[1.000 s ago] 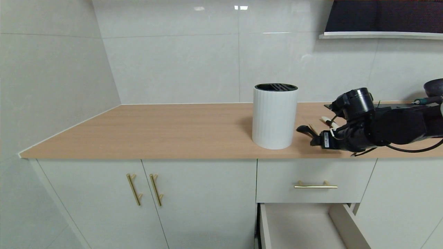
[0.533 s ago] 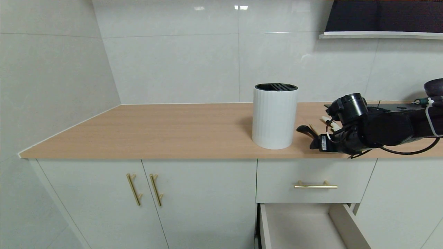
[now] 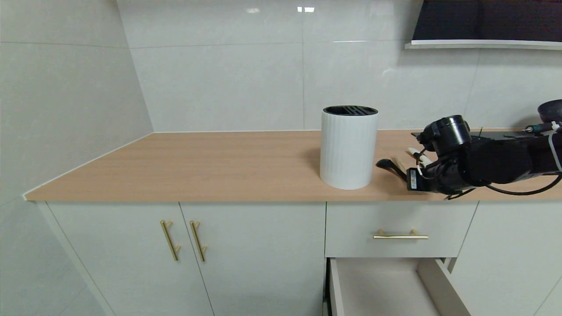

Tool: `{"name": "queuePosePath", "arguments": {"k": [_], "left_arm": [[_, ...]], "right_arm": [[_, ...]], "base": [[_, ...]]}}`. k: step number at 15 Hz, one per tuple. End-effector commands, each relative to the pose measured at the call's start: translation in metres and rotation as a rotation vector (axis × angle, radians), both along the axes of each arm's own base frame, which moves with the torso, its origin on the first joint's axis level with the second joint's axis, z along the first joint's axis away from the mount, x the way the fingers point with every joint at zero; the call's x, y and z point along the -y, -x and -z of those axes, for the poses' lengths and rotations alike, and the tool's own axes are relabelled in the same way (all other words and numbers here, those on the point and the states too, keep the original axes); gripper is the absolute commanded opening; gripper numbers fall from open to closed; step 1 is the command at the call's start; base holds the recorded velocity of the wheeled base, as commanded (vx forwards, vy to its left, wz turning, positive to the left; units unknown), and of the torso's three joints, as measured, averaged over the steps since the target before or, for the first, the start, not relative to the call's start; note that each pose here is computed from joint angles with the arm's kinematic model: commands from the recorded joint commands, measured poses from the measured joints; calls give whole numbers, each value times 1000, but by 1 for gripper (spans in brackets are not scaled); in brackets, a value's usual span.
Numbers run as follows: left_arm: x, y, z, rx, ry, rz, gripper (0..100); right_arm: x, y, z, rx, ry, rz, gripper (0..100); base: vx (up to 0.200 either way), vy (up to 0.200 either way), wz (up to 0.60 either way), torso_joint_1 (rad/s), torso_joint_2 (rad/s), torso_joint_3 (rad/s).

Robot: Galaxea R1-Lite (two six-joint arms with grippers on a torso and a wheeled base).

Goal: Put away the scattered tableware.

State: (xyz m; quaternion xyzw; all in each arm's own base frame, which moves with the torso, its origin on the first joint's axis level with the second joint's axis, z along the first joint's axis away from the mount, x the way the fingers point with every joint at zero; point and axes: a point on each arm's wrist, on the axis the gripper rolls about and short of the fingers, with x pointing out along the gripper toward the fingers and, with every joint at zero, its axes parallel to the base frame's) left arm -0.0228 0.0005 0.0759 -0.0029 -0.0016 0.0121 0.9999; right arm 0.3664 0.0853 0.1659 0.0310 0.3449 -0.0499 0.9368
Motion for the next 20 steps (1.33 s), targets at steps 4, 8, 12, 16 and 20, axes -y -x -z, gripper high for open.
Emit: {"name": "queuePosePath", "arguments": {"k": [4,8,12,16,20], "left_arm": [[0,0,0,1,0,0,100],[0,0,0,1,0,0,100],[0,0,0,1,0,0,100],[0,0,0,0,0,0,100],[0,0,0,1,0,0,100]], "right_arm": [[-1,51,-44,95,-20,-37,0],[0,128,-71,100,-34,-126,0],[16,187,-80,100,-112,-248,0],[27,215,-62,71,-61,-287,0],[28,220,-48,-11,-44,-297,0]], "base": [[0,0,0,0,0,0],[0,0,0,0,0,0],[0,0,0,0,0,0],[0,0,0,0,0,0],[0,0,0,0,0,0]]}}
